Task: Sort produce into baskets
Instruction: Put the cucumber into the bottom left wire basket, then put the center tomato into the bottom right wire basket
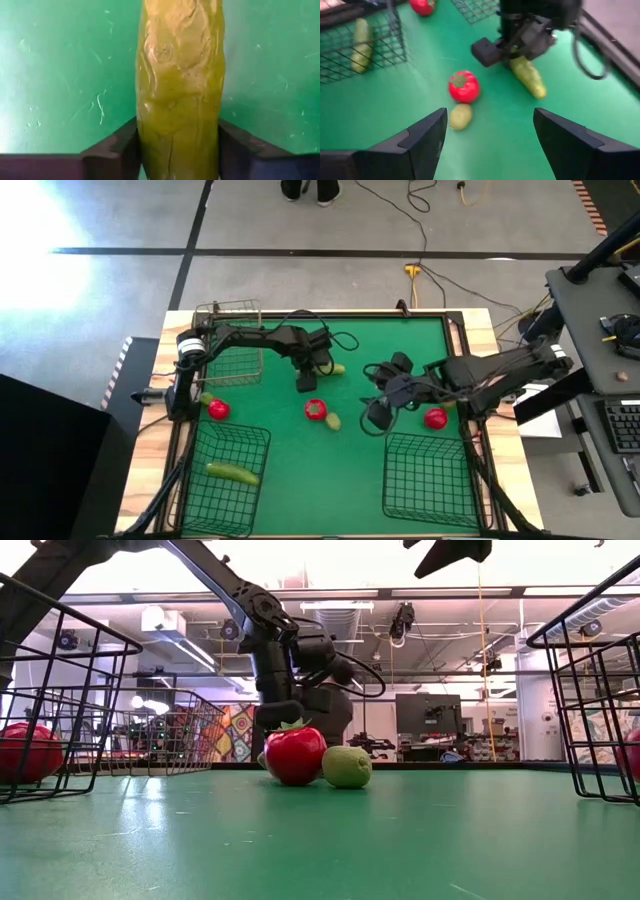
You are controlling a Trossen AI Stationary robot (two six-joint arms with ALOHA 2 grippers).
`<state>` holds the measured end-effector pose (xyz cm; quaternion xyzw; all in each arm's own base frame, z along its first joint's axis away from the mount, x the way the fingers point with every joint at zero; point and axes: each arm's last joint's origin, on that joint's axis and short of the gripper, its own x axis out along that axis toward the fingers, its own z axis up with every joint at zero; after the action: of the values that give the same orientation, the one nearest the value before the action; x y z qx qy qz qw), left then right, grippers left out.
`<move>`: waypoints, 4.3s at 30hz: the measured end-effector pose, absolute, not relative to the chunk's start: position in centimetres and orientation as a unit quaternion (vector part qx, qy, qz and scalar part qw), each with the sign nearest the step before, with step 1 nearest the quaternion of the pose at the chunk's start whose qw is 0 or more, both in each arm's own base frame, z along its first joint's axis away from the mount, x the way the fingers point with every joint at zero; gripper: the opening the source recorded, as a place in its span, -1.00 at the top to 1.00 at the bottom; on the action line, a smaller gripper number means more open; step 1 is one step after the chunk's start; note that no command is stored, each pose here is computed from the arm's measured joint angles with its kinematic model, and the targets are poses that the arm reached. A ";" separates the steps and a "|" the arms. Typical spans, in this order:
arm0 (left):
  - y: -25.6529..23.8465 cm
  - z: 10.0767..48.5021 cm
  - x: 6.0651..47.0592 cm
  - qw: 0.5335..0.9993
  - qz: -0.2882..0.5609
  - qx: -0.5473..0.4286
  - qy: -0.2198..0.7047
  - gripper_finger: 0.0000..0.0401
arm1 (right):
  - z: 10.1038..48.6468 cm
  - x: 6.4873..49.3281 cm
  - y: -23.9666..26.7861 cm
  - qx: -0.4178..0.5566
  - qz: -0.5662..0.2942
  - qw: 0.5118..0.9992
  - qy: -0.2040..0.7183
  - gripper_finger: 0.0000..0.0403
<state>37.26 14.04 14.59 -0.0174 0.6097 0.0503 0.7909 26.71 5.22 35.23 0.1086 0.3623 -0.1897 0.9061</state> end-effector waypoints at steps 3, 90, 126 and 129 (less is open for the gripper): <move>13.8 14.7 37.3 0.791 0.061 -0.033 0.609 0.29 | 36.3 26.2 4.8 0.078 -0.190 0.909 0.362 -0.42; -22.8 26.3 13.8 0.748 0.112 -0.140 0.638 -0.62 | 26.1 41.5 6.7 0.019 -0.181 0.857 0.482 -0.83; -10.0 36.8 9.0 0.946 0.233 -0.154 0.167 -0.52 | 21.2 46.0 3.4 0.108 -0.131 0.862 0.478 -0.51; -9.6 36.0 8.7 0.943 0.237 -0.166 0.165 -0.52 | 26.1 44.0 5.3 0.108 -0.107 0.875 0.459 -0.51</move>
<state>8.71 -9.56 36.00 -0.1663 0.1650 0.2371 0.9428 43.99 5.32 26.08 0.1077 0.4594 -0.1071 0.8752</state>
